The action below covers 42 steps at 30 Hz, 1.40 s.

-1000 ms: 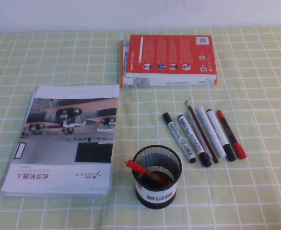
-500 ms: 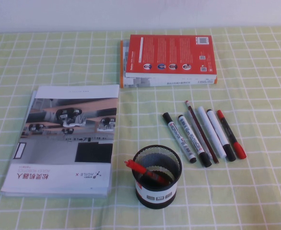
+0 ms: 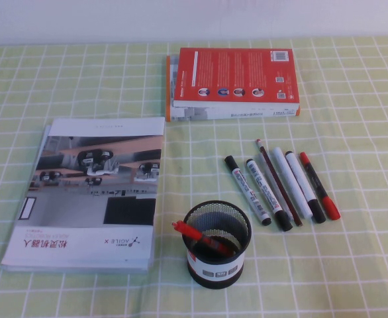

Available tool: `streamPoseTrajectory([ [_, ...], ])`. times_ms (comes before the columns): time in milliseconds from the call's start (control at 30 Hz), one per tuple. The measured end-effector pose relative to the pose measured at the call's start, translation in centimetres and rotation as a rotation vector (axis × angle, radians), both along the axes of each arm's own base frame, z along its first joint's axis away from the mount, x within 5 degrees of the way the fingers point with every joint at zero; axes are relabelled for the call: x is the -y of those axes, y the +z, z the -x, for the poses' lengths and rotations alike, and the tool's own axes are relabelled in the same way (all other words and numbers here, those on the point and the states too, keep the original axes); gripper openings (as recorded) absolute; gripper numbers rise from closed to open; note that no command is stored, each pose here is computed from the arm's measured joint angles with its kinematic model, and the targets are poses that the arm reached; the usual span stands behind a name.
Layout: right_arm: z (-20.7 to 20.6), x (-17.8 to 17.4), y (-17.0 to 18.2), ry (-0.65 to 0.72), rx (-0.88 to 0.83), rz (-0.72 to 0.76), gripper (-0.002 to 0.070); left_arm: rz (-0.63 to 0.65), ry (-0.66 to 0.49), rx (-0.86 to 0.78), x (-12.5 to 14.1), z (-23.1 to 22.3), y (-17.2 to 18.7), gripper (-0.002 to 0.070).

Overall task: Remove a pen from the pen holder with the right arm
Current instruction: 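Take a marker out of the pen holder and lay it on the table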

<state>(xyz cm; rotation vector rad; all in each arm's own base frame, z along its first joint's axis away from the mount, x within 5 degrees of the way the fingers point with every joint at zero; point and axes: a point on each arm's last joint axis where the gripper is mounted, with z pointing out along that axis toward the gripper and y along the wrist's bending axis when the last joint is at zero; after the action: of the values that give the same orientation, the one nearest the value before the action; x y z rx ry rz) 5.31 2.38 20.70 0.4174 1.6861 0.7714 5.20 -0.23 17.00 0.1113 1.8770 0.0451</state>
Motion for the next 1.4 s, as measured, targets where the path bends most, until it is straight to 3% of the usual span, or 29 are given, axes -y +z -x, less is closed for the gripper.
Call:
streamPoseTrajectory([
  [400, -3.8, -1.1, 6.4, 0.246, -0.306, 0.369, -0.0013, 0.0, 0.0, 0.0, 0.0, 0.0, 0.0, -0.0005],
  [767, -8.8, -2.1, 9.9, 0.378, -0.332, 0.486, -0.0013, 0.0, 0.0, 0.0, 0.0, 0.0, 0.0, -0.0005],
  [933, -11.2, -5.2, 10.3, 0.488, -0.278, 0.512, -0.0013, 0.0, 0.0, 0.0, 0.0, 0.0, 0.0, -0.0005],
  [1100, -13.3, -10.4, 9.1, 0.633, -0.228, 0.563, -0.0013, 0.0, 0.0, 0.0, 0.0, 0.0, 0.0, -0.0005],
  [1400, -12.8, -18.5, 7.1, 0.824, 0.002, 0.756, 0.0013, 0.0, 0.0, 0.0, 0.0, 0.0, 0.0, -0.0005],
])
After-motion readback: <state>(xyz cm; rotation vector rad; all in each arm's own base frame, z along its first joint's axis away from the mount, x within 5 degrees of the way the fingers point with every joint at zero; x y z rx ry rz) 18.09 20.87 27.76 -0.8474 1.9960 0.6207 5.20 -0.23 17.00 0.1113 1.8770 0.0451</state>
